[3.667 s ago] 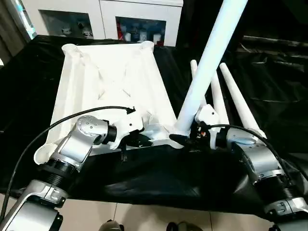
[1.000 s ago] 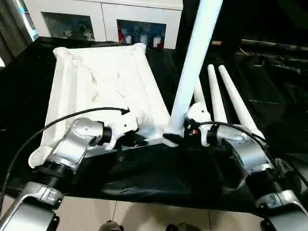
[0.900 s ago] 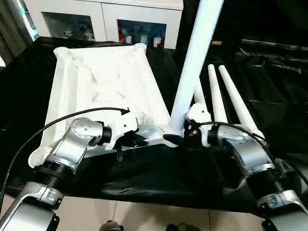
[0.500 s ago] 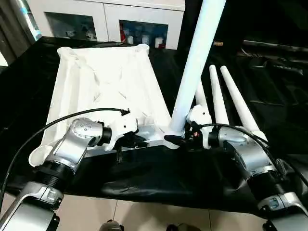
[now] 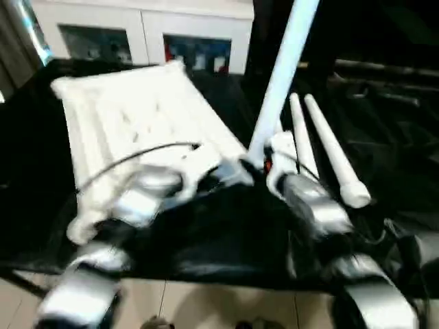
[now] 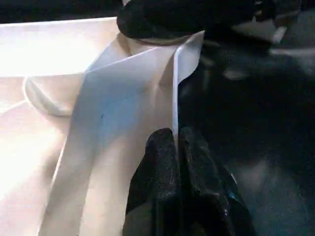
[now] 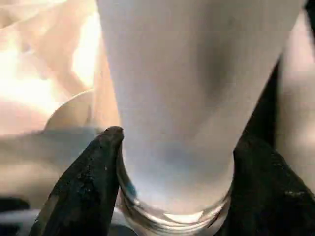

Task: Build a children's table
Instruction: Rotate leg to tighten

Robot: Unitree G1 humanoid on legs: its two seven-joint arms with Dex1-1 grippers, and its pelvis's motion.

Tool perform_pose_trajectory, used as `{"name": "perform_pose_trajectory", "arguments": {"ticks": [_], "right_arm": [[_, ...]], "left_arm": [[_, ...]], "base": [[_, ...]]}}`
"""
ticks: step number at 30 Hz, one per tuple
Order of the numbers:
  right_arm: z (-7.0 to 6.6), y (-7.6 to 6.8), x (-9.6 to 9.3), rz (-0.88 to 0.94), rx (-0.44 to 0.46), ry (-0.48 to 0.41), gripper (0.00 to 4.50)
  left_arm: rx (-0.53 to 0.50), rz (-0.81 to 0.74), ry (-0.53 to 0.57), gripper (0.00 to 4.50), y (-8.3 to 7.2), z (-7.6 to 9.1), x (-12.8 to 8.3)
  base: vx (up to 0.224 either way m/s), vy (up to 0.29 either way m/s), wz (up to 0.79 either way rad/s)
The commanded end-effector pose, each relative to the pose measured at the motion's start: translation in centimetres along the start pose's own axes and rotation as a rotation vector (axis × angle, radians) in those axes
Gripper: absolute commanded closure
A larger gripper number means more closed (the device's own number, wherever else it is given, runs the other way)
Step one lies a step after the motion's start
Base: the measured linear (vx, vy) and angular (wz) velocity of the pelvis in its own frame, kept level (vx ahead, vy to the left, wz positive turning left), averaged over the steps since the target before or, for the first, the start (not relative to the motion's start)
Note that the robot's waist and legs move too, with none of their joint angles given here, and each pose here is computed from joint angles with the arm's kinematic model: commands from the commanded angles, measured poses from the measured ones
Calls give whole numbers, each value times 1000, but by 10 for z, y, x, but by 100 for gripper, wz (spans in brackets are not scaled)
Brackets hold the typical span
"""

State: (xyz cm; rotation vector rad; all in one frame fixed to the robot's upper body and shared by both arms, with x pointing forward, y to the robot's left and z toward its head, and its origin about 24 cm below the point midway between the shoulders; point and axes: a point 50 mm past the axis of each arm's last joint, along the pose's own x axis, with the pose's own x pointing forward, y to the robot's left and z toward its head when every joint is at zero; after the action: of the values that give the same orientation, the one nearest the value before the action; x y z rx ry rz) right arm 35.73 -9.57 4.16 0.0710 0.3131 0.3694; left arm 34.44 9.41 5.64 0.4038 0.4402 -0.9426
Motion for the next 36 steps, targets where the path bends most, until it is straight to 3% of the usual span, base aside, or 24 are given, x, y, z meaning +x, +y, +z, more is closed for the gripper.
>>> {"name": "perform_pose_trajectory", "arguments": {"ticks": [1, 5, 7, 8, 9, 14, 21, 28, 36], "right_arm": [[-26, 15, 3, 4, 114, 97, 176], [-19, 34, 11, 34, 113, 78, 176], [-17, 36, 13, 45, 108, 68, 176], [-15, 36, 13, 57, 110, 57, 120], [-13, 36, 14, 69, 108, 48, 107], [-4, 33, 13, 106, 32, 10, 87], [6, 12, -3, 250, -167, -13, 87], [8, -13, -33, 466, -381, 41, 87], [13, -22, -46, 543, -434, 54, 87]], "left_arm": [[-12, 48, -22, 450, 0, 11, 7], [2, 50, -25, 450, -7, 20, 16], [1, 49, -25, 450, -7, 19, 16], [7, 45, -26, 450, -7, 19, 15], [7, 42, -26, 450, -6, 18, 15], [9, 27, -34, 450, -4, 14, 10], [22, -27, -39, 450, 2, 6, -6], [89, -166, -46, 450, 5, -6, -28], [122, -283, -60, 450, 1, -7, -43]], "base": [[0, 0, 0], [0, 0, 0], [0, 0, 0], [0, 0, 0], [0, 0, 0], [0, 0, 0], [0, 0, 0], [0, 0, 0], [0, 0, 0]]}}
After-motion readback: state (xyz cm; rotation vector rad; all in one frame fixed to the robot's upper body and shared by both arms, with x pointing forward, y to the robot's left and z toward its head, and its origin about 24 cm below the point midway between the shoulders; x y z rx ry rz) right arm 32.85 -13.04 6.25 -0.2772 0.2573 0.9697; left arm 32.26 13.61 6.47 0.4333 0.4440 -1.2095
